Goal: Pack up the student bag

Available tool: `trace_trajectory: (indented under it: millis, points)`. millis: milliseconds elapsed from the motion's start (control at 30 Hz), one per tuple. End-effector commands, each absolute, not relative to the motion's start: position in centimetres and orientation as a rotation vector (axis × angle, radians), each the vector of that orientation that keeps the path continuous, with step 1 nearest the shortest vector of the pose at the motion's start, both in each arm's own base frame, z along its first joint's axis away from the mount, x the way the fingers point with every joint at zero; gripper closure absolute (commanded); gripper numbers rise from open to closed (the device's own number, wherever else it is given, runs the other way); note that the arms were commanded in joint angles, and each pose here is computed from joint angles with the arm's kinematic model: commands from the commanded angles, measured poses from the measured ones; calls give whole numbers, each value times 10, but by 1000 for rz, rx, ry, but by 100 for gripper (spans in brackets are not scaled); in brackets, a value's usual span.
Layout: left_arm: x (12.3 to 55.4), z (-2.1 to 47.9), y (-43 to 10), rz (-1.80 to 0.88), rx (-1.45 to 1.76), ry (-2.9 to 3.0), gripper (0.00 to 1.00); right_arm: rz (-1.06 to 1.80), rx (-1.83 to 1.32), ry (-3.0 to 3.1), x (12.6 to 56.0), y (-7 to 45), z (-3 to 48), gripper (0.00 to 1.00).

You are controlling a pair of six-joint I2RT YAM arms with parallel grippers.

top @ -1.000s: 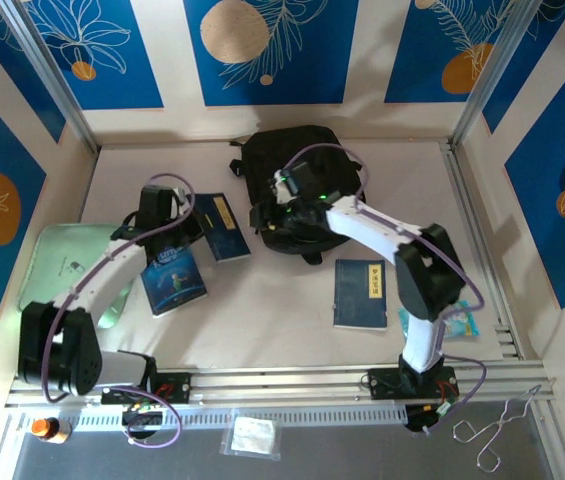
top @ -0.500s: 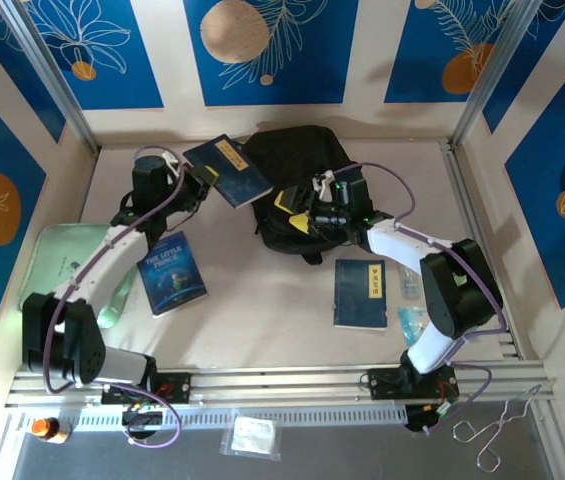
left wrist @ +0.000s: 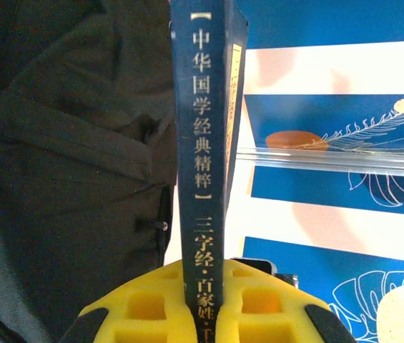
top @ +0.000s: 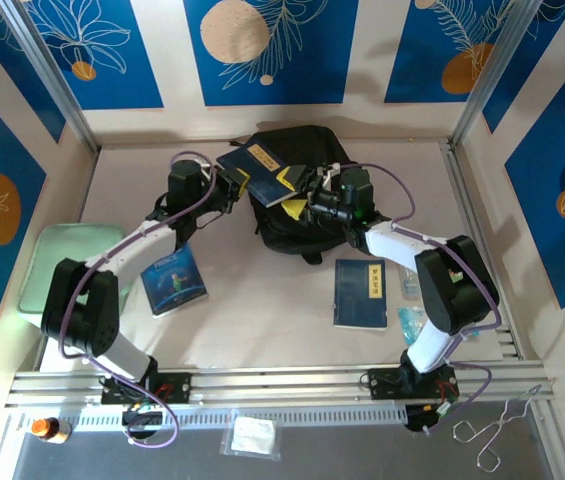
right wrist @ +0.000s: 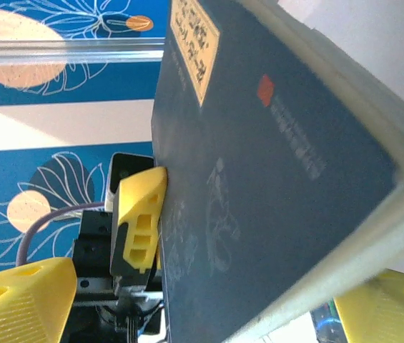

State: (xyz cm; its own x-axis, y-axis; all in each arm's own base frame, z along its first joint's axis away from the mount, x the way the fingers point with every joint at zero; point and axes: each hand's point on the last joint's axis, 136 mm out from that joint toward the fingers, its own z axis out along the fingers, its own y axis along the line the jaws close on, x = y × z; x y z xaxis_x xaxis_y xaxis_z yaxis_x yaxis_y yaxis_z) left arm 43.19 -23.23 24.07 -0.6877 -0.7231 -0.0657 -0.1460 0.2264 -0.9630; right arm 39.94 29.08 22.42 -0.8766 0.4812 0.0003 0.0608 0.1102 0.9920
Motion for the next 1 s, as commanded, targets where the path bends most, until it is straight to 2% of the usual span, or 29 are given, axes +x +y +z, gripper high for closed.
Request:
trace_trajectory:
  millis: [0,167,267,500,600,633,700,767,833,867,967]
  points:
    - [440,282,-238,-1551,-736,1857,100,1857,614,2026,410,294,228,12]
    - [438,279,-241,-1549,-738,1863,100,1857,631,1984,415,296,229,23]
    - [438,275,-241,-1546,-746,1868,100,1856,638,1981,416,296,229,33]
    - [438,270,-242,-1518,-722,1892,100,1837,640,1992,415,293,228,67]
    - [435,266,-243,-1497,-697,1924,100,1790,639,2023,416,287,226,86]
    - [434,263,-243,-1478,-681,1944,95,1765,634,2040,416,284,225,90]
    - [432,254,-240,-1382,-622,1995,79,1700,596,2074,414,277,225,95]
    - [430,231,-230,-1203,-580,2097,61,1597,563,2104,411,265,225,97]
    - [429,217,-226,-1080,-494,2158,50,1486,535,2130,408,250,225,98]
    - [428,209,-226,-1036,-464,2195,45,1427,517,2143,406,240,226,98]
    - [431,194,-242,-1020,-335,2289,41,1257,496,2178,399,211,223,98]
